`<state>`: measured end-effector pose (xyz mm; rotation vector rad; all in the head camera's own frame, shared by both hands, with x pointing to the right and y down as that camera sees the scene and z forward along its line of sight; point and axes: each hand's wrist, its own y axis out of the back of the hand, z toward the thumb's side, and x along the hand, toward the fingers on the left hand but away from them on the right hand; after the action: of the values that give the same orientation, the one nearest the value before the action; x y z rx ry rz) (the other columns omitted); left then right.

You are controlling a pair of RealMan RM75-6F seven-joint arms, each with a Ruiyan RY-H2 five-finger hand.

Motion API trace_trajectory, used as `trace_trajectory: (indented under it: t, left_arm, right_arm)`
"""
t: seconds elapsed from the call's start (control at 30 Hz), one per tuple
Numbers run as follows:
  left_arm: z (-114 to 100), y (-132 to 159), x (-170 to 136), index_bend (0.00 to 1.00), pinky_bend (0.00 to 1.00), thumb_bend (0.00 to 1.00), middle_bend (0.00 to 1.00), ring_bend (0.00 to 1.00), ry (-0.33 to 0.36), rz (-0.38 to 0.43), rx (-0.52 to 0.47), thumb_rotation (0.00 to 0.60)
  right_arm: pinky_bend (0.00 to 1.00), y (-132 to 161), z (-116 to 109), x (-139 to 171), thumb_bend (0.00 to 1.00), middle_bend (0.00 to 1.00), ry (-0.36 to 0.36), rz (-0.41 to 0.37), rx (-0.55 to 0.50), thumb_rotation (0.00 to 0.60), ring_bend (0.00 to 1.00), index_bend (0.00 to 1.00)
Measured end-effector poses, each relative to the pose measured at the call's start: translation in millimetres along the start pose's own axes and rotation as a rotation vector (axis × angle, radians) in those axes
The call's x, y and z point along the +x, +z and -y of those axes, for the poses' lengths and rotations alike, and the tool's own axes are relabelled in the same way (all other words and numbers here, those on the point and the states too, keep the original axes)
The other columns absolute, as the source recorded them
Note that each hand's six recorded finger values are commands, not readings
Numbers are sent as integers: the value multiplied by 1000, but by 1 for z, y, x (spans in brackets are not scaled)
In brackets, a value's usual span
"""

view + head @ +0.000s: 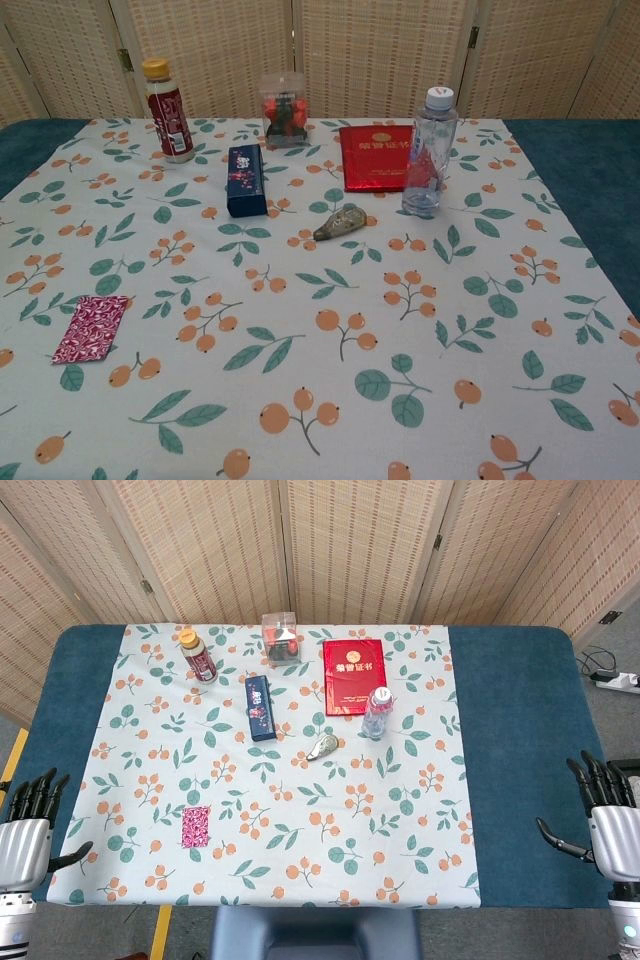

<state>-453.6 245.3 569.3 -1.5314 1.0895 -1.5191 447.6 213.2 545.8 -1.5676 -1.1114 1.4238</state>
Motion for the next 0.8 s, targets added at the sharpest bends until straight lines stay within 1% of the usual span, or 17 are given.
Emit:
trace_trajectory:
  t: [0.4,0.63,0.73,0.8]
  left_arm:
    - [1,-1,0,0,0,146,0,0,-12,0,7,600]
    - [4,0,1,0,0,146,0,0,-27,6,14,600]
    - [5,0,2,2,0,146,0,0,-34,12,17,600]
    - [5,2,3,20,0,145,0,0,-36,25,18,600]
  right_arm:
    - [0,-1,1,-1,328,0,23,-3,0,219,0,0]
    - [0,-2,5,-2,328,0,68,6,1,226,0,0]
    - [0,-2,4,-3,329,0,67,8,1,224,0,0]
    - [0,-2,3,-4,328,0,67,6,3,226,0,0]
